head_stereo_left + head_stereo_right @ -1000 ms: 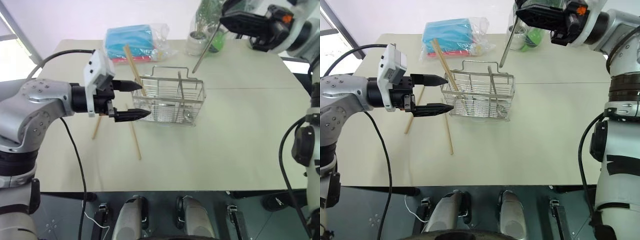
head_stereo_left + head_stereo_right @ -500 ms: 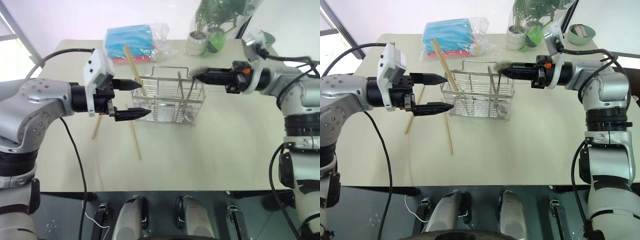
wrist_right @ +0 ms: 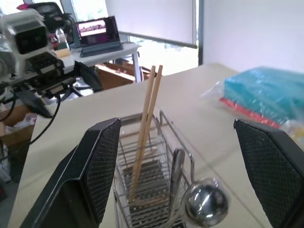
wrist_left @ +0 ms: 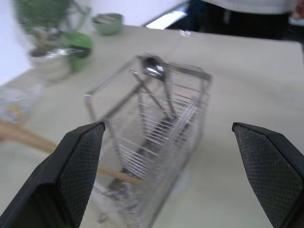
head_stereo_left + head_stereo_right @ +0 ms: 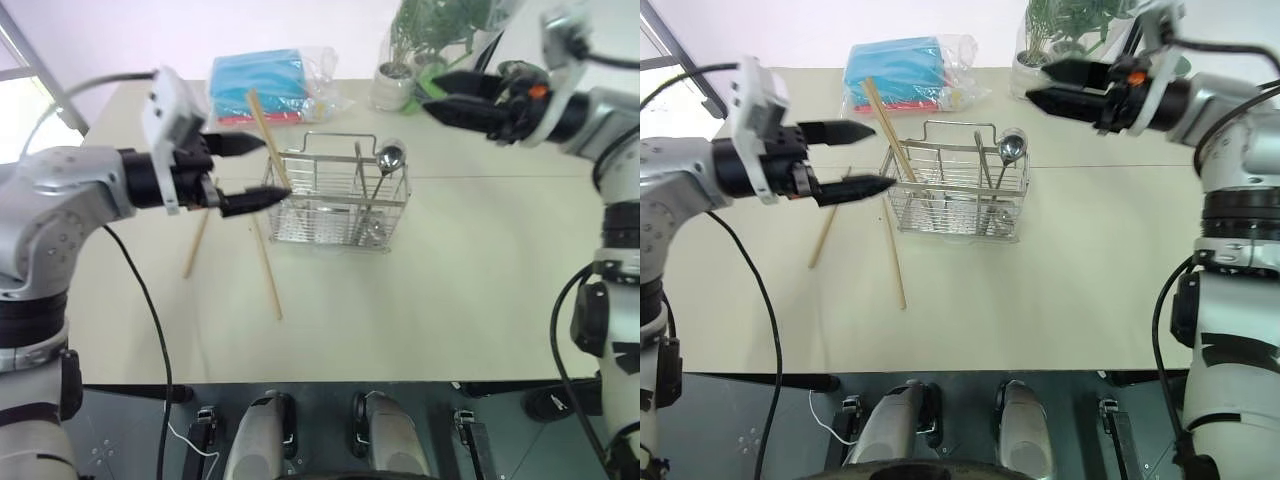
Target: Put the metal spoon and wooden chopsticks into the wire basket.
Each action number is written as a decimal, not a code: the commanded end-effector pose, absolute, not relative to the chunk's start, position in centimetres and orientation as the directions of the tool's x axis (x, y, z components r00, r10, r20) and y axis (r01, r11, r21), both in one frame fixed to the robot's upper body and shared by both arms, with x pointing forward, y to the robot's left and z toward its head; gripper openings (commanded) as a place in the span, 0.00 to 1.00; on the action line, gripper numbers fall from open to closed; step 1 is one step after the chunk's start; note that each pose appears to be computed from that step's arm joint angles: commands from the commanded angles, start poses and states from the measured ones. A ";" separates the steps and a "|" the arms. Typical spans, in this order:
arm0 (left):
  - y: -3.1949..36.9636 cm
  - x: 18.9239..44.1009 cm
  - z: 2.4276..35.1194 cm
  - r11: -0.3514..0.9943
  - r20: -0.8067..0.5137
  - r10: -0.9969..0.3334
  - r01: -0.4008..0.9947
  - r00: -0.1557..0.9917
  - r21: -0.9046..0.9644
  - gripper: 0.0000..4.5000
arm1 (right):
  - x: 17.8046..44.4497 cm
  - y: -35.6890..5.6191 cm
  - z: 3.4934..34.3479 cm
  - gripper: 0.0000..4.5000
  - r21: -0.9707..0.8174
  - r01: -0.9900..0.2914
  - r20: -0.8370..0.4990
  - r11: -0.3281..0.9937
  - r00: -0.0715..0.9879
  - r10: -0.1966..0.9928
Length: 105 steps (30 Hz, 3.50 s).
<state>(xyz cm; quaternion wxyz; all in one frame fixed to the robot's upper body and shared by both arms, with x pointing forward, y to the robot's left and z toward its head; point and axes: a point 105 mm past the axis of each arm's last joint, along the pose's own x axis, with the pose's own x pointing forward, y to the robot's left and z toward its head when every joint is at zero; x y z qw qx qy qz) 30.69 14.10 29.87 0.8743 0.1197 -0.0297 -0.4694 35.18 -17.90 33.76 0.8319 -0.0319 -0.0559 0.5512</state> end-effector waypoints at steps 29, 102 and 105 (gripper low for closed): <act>24.1 42.6 17.6 0.980 -0.478 -0.169 0.197 0.862 0.009 1.00 | 26.8 -16.1 27.2 0.86 -0.090 -0.988 -0.131 0.126 0.137 0.982; 9.2 38.1 35.5 0.718 0.488 -0.559 0.686 0.670 -0.118 0.01 | 29.5 -18.8 30.4 0.88 -0.167 -0.919 -0.005 0.357 0.363 0.932; 7.8 38.3 33.6 0.742 0.499 -0.568 0.670 0.654 -0.034 0.01 | 29.3 -18.9 30.5 0.88 -0.162 -0.917 0.001 0.366 0.370 0.929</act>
